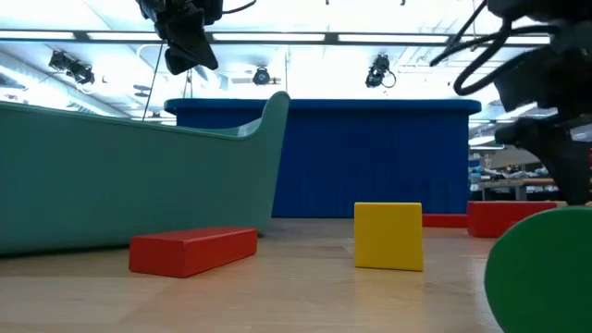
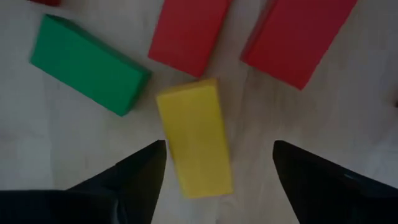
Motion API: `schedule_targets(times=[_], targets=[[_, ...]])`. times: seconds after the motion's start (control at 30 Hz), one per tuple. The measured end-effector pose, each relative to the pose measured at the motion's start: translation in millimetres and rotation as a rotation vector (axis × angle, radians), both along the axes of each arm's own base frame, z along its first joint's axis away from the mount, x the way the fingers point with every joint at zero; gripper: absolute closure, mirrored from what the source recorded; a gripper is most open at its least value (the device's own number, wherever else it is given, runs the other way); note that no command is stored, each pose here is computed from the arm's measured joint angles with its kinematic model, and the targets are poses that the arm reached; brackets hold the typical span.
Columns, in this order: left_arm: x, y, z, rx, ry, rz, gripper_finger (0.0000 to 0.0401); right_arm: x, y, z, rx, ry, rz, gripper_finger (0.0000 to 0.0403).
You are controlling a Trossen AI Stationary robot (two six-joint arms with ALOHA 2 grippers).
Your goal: Sort Items/Unsort Items
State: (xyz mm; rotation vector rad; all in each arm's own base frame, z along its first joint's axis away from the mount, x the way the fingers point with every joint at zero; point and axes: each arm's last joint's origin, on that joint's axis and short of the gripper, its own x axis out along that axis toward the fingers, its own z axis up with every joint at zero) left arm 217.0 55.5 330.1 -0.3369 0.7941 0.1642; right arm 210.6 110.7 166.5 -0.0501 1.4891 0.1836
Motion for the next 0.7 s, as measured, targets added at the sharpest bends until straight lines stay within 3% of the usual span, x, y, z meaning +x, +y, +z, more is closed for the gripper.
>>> schedule_targets(times=[0.4,0.53,0.63,0.7], targets=[[0,0,0,0.001,0.001,0.004,0.0401,-2,1,-13,0.078,-0.03,0.016,0.0193],[0,0,0,0.001,0.001,0.005,0.0401,0,-1,-11,0.08,-0.024,-0.032,0.0235],[0,0,0,0.004,0.001,0.003,0.0401,8,-2,-4,0.094,-0.049,-0.149,0.0275],[0,0,0,0.005,0.001,0.003,0.0401,14,-2,2,0.11,-0.071,-0.222,0.0276]])
